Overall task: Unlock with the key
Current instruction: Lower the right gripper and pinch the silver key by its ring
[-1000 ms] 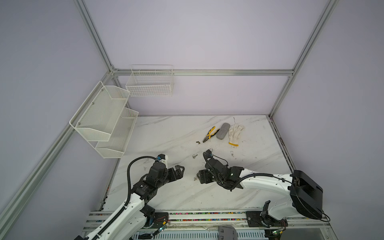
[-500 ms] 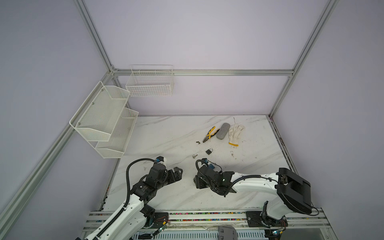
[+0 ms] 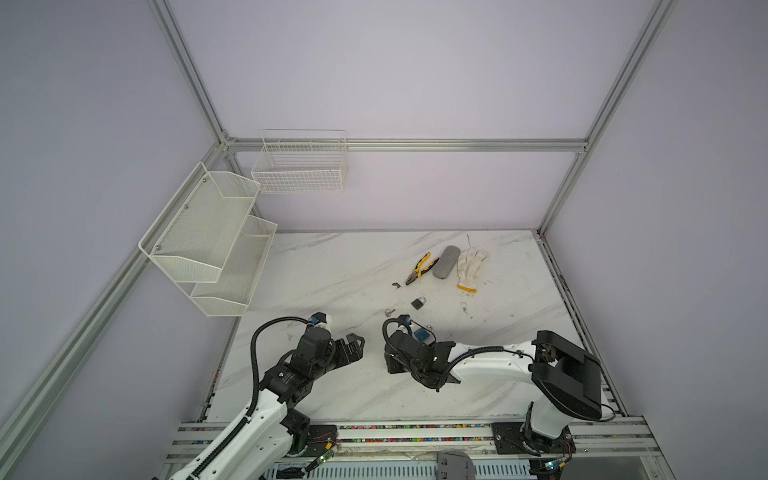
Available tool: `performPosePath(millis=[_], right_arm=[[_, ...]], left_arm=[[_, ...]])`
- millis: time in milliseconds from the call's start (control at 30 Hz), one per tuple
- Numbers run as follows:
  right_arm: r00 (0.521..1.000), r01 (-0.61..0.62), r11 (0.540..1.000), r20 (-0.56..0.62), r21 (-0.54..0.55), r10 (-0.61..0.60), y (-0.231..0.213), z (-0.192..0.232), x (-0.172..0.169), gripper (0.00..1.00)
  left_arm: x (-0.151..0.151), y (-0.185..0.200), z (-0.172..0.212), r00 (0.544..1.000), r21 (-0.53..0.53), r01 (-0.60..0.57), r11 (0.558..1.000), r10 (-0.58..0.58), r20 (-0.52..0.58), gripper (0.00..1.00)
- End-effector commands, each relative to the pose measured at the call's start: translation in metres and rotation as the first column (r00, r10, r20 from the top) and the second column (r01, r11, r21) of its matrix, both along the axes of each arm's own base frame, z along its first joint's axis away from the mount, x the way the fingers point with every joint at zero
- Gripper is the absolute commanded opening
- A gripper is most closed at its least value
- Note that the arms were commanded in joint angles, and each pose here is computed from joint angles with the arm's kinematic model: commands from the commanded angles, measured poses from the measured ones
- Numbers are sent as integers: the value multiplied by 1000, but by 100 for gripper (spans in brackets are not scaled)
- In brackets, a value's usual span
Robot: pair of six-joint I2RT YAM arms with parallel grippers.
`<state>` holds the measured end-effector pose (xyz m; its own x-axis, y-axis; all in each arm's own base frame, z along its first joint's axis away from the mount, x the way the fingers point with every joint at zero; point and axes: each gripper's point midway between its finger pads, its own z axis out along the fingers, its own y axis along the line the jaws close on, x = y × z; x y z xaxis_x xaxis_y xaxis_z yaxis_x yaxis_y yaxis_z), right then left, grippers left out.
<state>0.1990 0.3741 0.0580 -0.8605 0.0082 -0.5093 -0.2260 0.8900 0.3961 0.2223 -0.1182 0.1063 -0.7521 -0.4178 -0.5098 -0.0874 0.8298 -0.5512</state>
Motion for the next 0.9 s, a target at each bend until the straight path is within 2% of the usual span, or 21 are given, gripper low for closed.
performPosePath(millis=[0,500,867], right_arm=[[1000,22,1000,18,-8,-22,4,0,1,40],[999,41,995,34,-91,-38,4,-18,3,33],[999,31,994,40,-108,-27,11,-23,5,30]], left_arm=[[7,-1,22,999,-25,-18,1000,19,50,100],[5,6,20,998,21,-26,999,25,52,100],[5,6,20,998,24,-26,999,25,55,100]])
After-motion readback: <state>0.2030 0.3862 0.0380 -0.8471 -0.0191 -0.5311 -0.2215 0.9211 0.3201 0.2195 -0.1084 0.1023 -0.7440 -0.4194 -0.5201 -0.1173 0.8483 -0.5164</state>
